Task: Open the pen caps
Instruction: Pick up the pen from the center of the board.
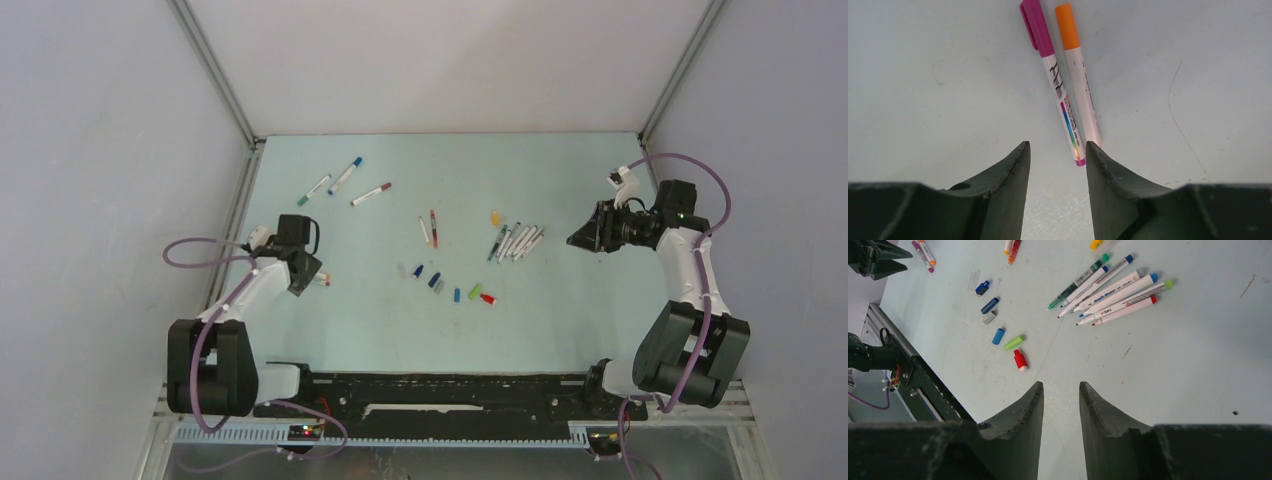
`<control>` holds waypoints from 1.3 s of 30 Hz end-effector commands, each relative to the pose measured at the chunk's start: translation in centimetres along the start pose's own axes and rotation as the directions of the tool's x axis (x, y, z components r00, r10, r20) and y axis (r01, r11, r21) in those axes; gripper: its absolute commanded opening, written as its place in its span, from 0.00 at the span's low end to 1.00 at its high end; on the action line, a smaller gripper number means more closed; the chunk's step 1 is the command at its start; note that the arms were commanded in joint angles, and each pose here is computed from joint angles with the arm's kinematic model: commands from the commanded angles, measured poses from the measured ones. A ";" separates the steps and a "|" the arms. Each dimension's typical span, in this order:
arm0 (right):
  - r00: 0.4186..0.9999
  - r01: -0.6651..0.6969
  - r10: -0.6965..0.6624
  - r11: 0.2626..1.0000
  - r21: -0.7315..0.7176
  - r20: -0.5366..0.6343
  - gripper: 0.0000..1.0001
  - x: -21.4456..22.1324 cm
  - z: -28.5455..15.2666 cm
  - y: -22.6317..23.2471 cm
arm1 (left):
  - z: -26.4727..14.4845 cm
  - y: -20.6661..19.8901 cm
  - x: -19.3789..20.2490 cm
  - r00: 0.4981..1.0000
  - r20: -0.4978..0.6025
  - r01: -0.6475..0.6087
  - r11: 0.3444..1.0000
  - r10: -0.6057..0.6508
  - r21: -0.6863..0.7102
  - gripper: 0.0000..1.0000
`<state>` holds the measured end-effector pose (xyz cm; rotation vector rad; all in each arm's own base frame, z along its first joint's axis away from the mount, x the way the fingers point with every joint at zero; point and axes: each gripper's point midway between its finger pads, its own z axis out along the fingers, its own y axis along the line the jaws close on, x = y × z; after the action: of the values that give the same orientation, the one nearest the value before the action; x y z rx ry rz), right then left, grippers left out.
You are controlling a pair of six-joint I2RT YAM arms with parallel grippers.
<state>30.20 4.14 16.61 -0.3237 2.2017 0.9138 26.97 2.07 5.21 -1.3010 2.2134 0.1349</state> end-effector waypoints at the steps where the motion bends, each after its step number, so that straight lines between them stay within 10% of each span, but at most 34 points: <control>1: 0.997 0.069 -0.069 0.998 -0.001 0.041 0.34 -1.9 -0.7 0.6 | -0.3 -0.8 -1.3 1.000 0.009 0.001 1.000 -0.001 -0.012 0.46; 39: 0.997 0.066 -0.066 0.998 0.001 0.042 0.35 -1.9 -0.7 0.5 | 1.1 -2.1 -0.9 0.995 -0.073 -0.068 0.998 0.067 -0.004 0.43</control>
<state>30.21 4.13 16.60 -0.3241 2.2015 0.9132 27.79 2.02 3.87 -1.2849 2.3460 0.1670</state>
